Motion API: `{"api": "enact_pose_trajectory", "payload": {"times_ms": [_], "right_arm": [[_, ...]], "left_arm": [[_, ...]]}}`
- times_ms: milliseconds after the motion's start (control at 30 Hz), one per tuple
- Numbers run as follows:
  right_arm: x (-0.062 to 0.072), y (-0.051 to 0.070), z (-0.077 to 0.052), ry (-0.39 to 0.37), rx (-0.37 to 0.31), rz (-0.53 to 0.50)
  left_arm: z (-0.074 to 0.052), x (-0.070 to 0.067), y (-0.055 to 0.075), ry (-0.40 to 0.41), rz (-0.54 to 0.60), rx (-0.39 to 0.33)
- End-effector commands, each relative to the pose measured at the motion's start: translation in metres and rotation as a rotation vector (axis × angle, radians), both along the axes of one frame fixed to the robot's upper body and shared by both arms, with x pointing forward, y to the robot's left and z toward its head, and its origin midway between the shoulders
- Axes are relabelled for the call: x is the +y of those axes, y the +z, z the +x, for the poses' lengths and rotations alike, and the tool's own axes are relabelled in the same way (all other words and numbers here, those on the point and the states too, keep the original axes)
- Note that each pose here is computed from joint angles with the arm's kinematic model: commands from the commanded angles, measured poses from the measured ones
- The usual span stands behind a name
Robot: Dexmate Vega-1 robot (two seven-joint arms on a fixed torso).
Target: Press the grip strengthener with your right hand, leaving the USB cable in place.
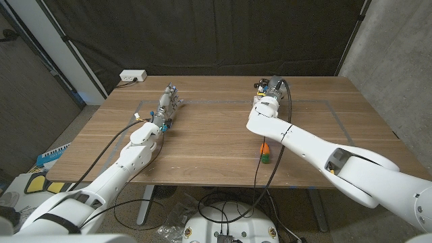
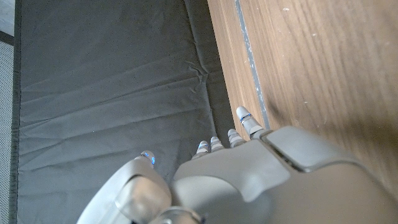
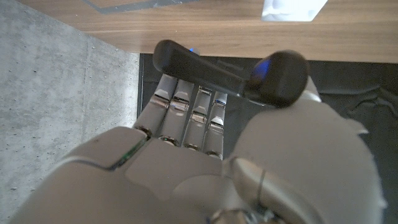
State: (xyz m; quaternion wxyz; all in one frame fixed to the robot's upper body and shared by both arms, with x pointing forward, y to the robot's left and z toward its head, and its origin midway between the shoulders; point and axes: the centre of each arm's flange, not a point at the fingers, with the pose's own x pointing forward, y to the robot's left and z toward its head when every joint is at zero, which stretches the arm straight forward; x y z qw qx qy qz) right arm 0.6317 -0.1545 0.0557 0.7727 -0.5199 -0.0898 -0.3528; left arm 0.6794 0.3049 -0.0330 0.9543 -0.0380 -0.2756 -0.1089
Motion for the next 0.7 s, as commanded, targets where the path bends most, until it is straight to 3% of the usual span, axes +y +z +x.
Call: {"api": "enact_pose_trajectory", "payload": {"times_ms": [33, 700], "right_arm": [[-0.0120, -0.0023, -0.0073, 0.029, -0.093, 0.071], [-0.0211, -0.0019, -0.0115, 0.103, -0.144, 0.131]], "left_arm": [[-0.0021, 0.0005, 0.0001, 0.003, -0.001, -0.004], [-0.0045, 0.0024, 0.0010, 0.006, -0.004, -0.014]]}}
